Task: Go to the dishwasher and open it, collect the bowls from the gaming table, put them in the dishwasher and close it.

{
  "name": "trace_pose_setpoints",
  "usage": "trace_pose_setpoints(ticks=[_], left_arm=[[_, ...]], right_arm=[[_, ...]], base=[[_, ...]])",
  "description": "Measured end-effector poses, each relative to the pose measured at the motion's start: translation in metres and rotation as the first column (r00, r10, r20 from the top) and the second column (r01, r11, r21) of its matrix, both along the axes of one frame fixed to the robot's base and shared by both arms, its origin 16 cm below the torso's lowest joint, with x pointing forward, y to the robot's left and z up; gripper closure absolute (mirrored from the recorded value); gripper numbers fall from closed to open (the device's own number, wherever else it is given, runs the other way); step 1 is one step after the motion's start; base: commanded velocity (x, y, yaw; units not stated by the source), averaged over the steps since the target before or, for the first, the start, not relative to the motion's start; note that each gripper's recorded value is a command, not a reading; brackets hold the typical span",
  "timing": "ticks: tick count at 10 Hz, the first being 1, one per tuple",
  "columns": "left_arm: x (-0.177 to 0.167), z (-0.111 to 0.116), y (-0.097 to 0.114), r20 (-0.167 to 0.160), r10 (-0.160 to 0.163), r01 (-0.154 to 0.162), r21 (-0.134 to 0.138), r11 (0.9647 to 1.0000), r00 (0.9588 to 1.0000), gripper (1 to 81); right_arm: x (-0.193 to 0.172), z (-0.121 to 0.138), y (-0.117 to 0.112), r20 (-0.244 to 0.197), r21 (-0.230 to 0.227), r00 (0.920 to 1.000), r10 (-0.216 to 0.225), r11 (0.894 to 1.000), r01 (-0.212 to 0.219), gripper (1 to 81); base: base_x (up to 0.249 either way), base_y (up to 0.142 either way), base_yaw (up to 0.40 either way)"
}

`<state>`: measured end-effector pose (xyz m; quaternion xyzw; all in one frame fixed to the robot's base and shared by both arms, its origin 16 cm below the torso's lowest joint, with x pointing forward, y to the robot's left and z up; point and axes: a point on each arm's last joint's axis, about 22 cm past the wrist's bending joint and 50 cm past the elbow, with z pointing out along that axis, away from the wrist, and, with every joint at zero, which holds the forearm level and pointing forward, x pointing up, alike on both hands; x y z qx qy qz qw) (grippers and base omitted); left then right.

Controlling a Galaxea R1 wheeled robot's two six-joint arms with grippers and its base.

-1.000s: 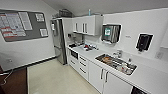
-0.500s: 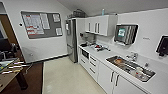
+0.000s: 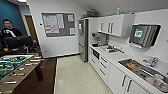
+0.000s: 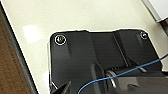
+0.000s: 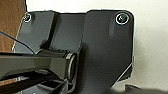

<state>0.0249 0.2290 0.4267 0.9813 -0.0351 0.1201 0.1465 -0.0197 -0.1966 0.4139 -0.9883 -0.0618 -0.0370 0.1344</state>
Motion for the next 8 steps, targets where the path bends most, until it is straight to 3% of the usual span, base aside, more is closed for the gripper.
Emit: trace_pose_setpoints(ticks=[8], left_arm=[[-0.0028, -0.0013, 0.0032, -0.002, -0.012, 0.012, 0.012, 0.9999, 0.9999, 1.0]], right_arm=[[0.0022, 0.0005, 0.0047, 0.006, 0.006, 1.0000, 0.003, 1.000, -0.003, 1.0]], base=[[0.000, 0.000, 0.361]])
